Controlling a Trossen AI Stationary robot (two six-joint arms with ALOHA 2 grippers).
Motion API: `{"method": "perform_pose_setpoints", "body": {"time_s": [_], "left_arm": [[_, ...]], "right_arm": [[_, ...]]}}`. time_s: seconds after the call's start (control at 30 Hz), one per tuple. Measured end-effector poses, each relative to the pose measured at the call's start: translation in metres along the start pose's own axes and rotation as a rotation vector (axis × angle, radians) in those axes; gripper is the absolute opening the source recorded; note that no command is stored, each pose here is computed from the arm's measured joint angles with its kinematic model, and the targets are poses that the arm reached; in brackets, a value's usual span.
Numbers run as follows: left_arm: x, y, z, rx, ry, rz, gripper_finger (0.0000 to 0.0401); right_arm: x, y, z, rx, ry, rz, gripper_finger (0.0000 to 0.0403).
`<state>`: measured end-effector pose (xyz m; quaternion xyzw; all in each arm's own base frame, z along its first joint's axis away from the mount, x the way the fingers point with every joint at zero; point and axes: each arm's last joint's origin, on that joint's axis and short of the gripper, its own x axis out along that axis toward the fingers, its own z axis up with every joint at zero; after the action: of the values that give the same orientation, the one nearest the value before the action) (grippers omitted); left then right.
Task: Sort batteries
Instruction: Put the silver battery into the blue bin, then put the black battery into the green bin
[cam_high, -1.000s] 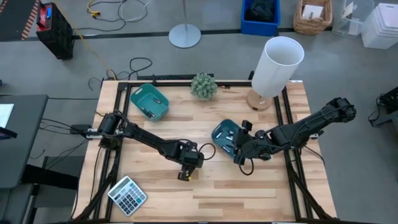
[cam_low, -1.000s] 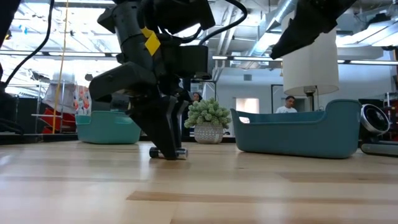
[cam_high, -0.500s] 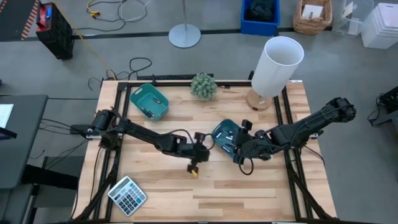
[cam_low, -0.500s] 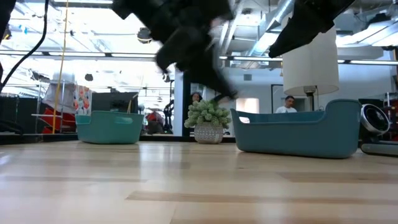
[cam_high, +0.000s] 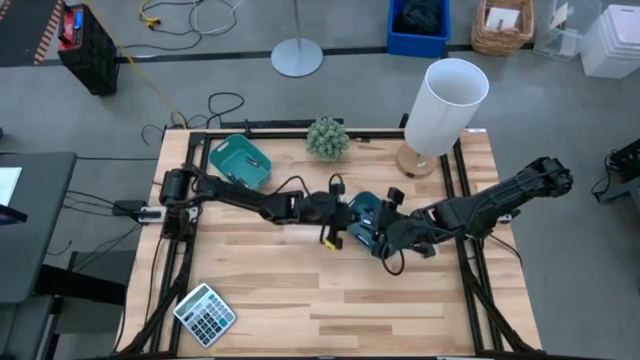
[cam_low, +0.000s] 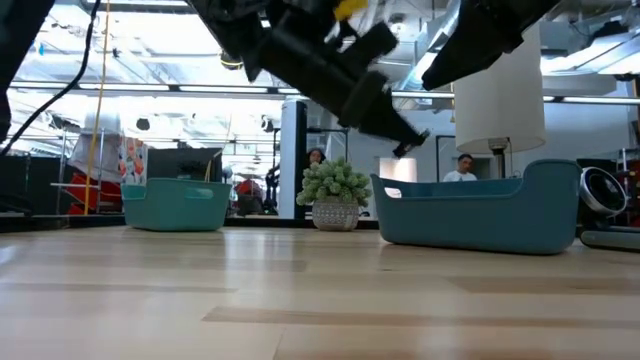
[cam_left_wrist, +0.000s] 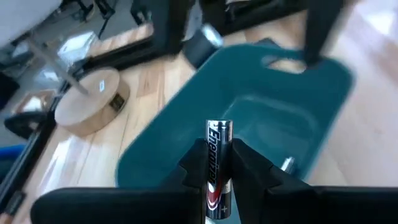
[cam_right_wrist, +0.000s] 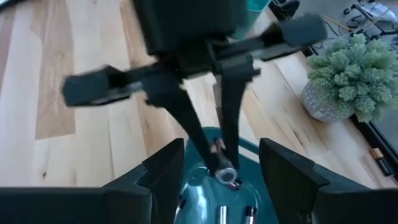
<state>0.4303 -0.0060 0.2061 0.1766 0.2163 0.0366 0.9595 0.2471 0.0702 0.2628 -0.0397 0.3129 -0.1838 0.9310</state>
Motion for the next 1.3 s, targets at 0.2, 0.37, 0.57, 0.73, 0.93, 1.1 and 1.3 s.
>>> {"method": "perform_pose_setpoints", "body": {"time_s": [0.2,0.37,0.57,0.73,0.93,1.1,1.3], "left_arm": [[0.005,0.013,-0.010,-0.044,0.037,0.010,0.0078],[0.005,0.014,-0.011,-0.047,0.042,0.012,0.0155],[0.004,0.014,-0.011,-0.038,0.052,0.026,0.0193],[-0.013,0.029,-0.003,-0.056,0.096,0.036,0.0185],[-0.042,0.064,-0.007,-0.121,0.130,0.052,0.0161],[-0.074,0.082,-0.026,-0.189,0.051,0.118,0.0148],[-0.109,0.086,-0.049,-0.194,0.004,0.176,0.0142]], "right_arm": [[0.002,-0.003,0.001,-0.002,-0.002,-0.010,0.0224],[0.004,-0.006,0.002,0.006,0.000,-0.023,0.0224],[0.009,-0.013,0.004,0.023,0.007,-0.049,0.0224],[0.015,-0.024,0.006,0.045,0.018,-0.089,0.0224],[0.027,-0.053,0.016,0.113,0.038,-0.119,0.0224],[0.041,-0.081,0.026,0.128,0.028,-0.164,0.0224],[0.079,-0.118,0.042,0.163,0.063,-0.190,0.0224]]}}
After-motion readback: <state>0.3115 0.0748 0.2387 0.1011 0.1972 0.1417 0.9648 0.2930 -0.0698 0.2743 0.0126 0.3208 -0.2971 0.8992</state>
